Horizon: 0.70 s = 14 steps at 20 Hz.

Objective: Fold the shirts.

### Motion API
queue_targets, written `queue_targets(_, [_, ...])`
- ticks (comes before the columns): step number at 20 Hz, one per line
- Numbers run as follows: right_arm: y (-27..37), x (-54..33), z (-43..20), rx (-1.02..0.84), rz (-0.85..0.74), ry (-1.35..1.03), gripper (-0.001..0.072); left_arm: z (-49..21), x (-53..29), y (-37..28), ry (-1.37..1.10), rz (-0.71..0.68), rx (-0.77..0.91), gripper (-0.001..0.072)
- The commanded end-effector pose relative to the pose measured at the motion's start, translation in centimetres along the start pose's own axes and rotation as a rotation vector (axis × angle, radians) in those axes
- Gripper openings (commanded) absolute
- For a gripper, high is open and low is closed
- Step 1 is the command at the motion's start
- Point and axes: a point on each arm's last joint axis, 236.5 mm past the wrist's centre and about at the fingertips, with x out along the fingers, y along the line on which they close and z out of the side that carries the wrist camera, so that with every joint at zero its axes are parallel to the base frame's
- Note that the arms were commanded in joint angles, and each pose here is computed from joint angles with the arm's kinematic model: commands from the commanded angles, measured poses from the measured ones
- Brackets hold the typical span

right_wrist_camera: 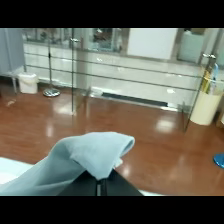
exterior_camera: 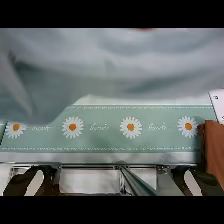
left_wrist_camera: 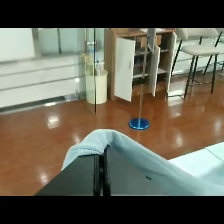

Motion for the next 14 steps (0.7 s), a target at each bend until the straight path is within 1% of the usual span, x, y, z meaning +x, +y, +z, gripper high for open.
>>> queue_targets(1, [-0.8, -1.5, -3.5, 0.032, -0.064, 0.119, 0.0018, -1.7, -2.7, 1.7, 0.051, 0.108, 0.046, 0.0016])
queue_targets(4, [-0.5, 2.0, -8.3, 0.124, 0.022, 0.259, 0.0018, -8.3, 0.8, 4.0, 0.254, 0.112, -0.004, 0.0016])
queue_targets(7, [-0.8, 7.1, -16.0, 0.265, 0.107, 0.414, 0.0018, -17.3, 5.8, 6.8, 0.478, 0.119, -0.092, 0.0016])
queue_targets(12, [-3.7, 16.3, -29.6, 0.495, 0.129, 0.604, 0.0018, -31.9, 16.4, 12.0, 0.735, 0.156, -0.282, 0.0016])
queue_targets(14, [-5.0, 20.1, -33.6, 0.564, 0.133, 0.66, 0.0018, -36.7, 20.6, 13.4, 0.782, 0.152, -0.35, 0.0016])
